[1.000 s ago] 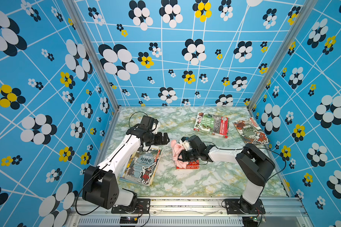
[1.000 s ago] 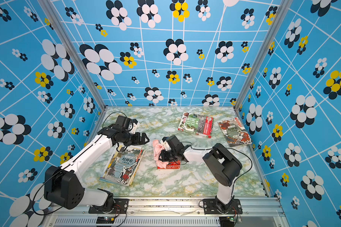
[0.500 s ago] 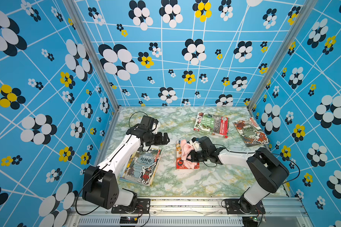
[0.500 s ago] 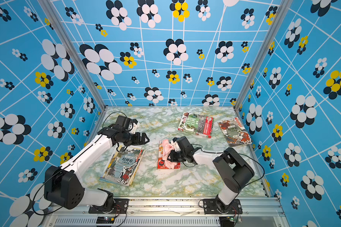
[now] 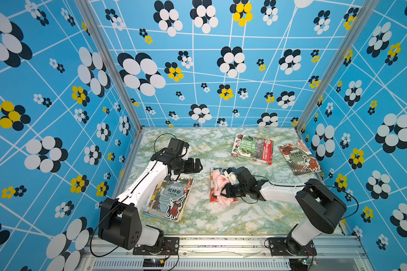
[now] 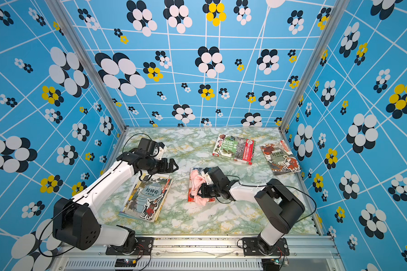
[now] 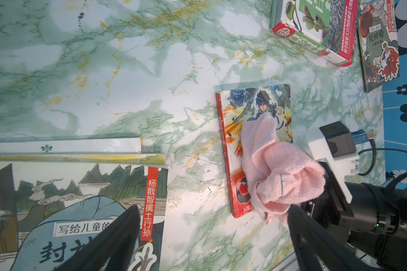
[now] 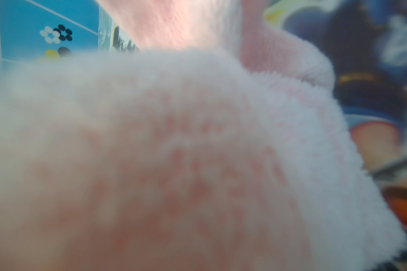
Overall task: Wipe the cover of the book
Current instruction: Wipe the dirt from the cover of the book.
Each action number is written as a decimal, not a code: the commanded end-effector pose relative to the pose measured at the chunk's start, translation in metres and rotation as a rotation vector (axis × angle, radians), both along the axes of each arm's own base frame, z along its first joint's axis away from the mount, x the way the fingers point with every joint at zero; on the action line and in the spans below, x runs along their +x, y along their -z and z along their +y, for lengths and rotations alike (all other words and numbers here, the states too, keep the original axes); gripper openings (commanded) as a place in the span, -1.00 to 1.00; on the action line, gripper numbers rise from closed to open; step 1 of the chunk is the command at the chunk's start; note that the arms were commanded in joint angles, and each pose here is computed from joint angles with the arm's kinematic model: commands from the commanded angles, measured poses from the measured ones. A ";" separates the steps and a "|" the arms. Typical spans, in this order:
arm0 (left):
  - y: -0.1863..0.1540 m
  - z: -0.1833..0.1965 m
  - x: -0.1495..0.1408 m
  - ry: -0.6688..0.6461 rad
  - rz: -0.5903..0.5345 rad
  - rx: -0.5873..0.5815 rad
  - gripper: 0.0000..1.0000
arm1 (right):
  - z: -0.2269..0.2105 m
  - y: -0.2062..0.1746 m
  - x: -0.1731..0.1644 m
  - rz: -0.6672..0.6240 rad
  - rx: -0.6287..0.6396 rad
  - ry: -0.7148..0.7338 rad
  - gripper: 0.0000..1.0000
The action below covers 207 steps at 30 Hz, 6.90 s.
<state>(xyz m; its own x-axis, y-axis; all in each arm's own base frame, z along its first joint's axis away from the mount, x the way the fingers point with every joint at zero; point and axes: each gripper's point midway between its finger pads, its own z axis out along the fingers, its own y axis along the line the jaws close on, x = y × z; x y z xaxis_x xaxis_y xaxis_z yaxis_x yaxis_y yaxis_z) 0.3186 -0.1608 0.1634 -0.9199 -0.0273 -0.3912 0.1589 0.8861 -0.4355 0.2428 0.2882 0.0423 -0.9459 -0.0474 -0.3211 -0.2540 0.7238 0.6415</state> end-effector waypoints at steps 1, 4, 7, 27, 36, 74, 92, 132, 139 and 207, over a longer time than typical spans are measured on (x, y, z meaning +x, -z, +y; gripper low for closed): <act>0.010 0.000 -0.006 0.017 0.027 0.015 0.98 | -0.084 0.064 -0.043 0.185 -0.317 0.092 -1.00; 0.010 0.000 -0.006 0.018 0.027 0.016 0.98 | -0.078 0.058 -0.045 0.159 -0.338 0.053 -1.00; 0.011 0.000 -0.006 0.018 0.031 0.016 0.98 | -0.033 0.046 -0.046 0.085 -0.318 -0.055 -1.00; 0.010 -0.003 -0.006 0.021 0.037 -0.002 0.99 | -0.085 0.046 -0.053 0.169 -0.356 0.105 -1.00; 0.007 -0.003 -0.006 0.021 0.024 -0.002 0.99 | -0.057 0.051 0.059 0.111 -0.319 0.165 -1.00; 0.004 -0.007 -0.010 0.009 0.037 -0.034 0.98 | -0.070 -0.027 0.148 -0.060 -0.348 0.248 -1.00; 0.074 -0.082 0.031 -0.150 0.014 -0.294 0.98 | 0.044 -0.057 0.187 -0.299 -0.143 0.057 -1.00; 0.075 -0.088 0.054 -0.144 -0.063 -0.471 0.99 | -0.010 0.018 0.142 0.034 0.053 0.278 -1.00; 0.085 -0.090 0.046 -0.141 -0.027 -0.476 0.98 | -0.034 0.010 0.075 0.033 -0.008 0.253 -1.00; 0.084 -0.074 -0.065 -0.117 0.092 -0.374 0.99 | 0.039 0.032 -0.041 0.285 0.056 -0.079 -1.00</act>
<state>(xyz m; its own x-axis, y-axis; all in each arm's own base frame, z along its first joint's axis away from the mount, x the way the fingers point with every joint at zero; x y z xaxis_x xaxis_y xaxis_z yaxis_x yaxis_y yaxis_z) 0.2510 -0.2357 0.0707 -0.9352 -0.2651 -0.2349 -0.0055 0.6740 -0.7387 0.2474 0.3417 0.0449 -0.9741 -0.0569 -0.2190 -0.2072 0.6136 0.7620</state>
